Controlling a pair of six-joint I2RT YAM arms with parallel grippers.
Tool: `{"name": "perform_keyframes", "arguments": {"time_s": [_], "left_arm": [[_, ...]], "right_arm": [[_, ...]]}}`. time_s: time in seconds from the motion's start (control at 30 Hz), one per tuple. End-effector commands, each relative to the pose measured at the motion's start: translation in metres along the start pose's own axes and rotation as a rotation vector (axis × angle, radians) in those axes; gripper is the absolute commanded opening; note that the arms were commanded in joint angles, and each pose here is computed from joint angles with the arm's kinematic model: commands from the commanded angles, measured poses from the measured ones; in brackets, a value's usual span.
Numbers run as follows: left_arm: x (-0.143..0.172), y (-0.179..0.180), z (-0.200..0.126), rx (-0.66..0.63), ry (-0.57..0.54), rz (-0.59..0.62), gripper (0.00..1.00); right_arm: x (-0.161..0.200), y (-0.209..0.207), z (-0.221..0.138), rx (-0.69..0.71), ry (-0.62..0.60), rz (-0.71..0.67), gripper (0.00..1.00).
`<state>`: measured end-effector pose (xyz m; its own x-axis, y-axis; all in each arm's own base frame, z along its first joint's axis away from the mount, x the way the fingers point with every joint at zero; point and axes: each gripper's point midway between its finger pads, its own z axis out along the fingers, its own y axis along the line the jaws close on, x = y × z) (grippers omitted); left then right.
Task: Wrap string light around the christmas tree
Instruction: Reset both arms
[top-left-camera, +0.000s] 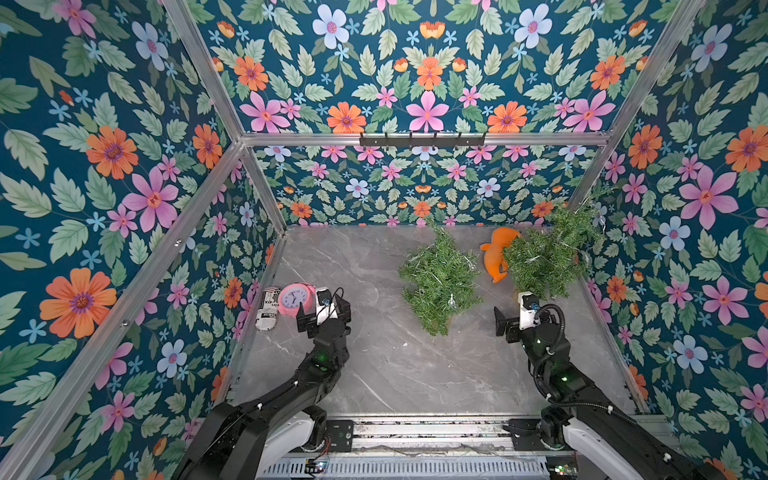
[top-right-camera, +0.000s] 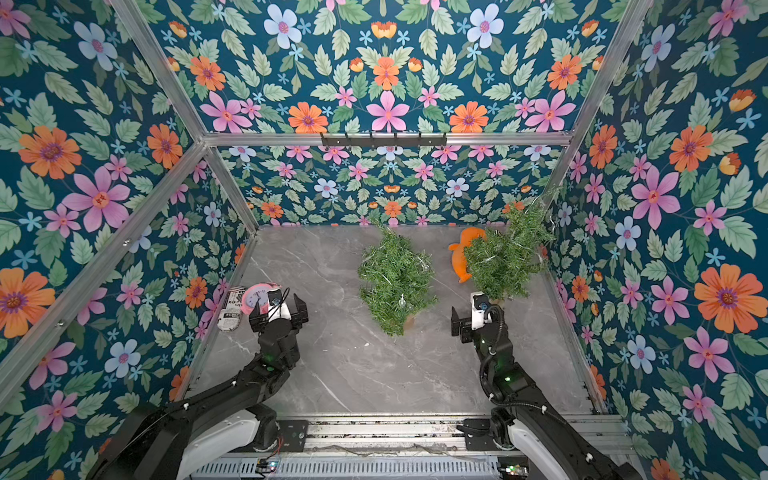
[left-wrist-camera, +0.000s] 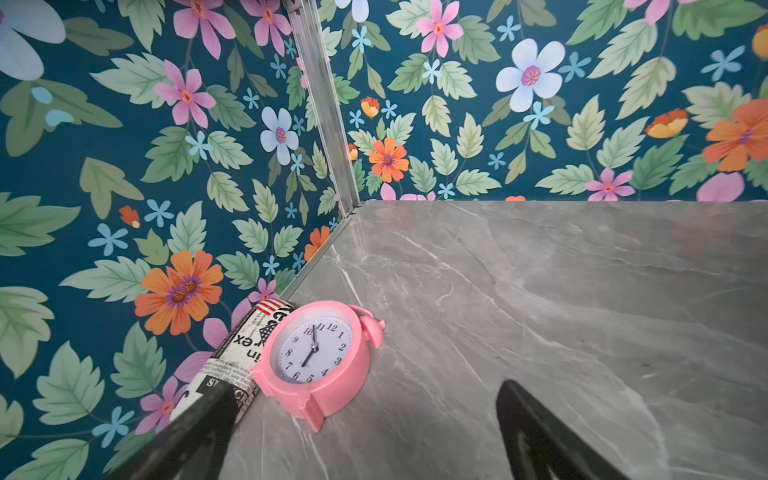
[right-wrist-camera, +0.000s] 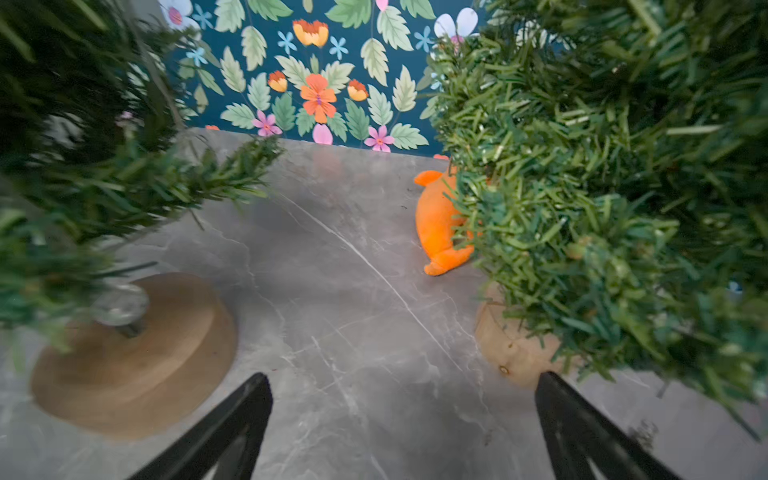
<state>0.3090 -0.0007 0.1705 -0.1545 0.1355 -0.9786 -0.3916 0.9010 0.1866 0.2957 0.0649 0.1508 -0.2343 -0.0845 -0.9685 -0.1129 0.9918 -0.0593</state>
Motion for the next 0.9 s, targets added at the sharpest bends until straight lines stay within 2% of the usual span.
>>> {"name": "perform_keyframes", "arguments": {"time_s": [0.0,0.1,0.17,0.23,0.37,0.43,0.5,0.6,0.67,0.73,0.87], "left_arm": [[-0.007,0.008,0.012,-0.029,-0.027,-0.017,0.99],[0.015,0.014,0.023,0.003,0.007,-0.031,0.99],[0.032,0.024,0.028,-0.004,0.046,-0.085,0.99],[0.035,0.022,0.034,0.031,0.058,-0.093,1.00],[0.030,0.019,0.039,0.072,0.012,-0.125,0.99],[0.024,0.011,0.044,0.133,-0.024,-0.139,0.99],[0.022,0.001,0.049,0.188,-0.047,-0.138,0.99],[0.035,-0.012,0.058,0.231,-0.040,-0.128,0.99],[0.033,-0.016,0.061,0.241,-0.080,-0.115,0.99],[0.044,-0.026,0.065,0.285,0.007,-0.091,0.99],[0.047,-0.026,0.076,0.258,0.041,-0.090,1.00]], "right_arm": [[-0.016,-0.020,0.007,0.101,-0.088,0.014,0.99],[-0.004,-0.031,0.017,0.123,-0.077,0.052,0.99],[0.002,-0.036,0.023,0.128,-0.058,0.057,0.99],[0.010,-0.041,0.031,0.141,-0.044,0.060,0.99],[0.009,-0.045,0.045,0.154,-0.040,0.008,0.99],[0.011,-0.046,0.053,0.141,-0.037,-0.004,0.99],[0.015,-0.053,0.056,0.135,-0.059,0.028,0.99],[0.029,-0.071,0.059,0.153,-0.071,0.120,0.99],[0.026,-0.071,0.059,0.144,-0.102,0.117,1.00],[0.029,-0.073,0.059,0.153,-0.070,0.126,0.99],[0.031,-0.082,0.069,0.202,-0.021,0.138,0.99]]}}
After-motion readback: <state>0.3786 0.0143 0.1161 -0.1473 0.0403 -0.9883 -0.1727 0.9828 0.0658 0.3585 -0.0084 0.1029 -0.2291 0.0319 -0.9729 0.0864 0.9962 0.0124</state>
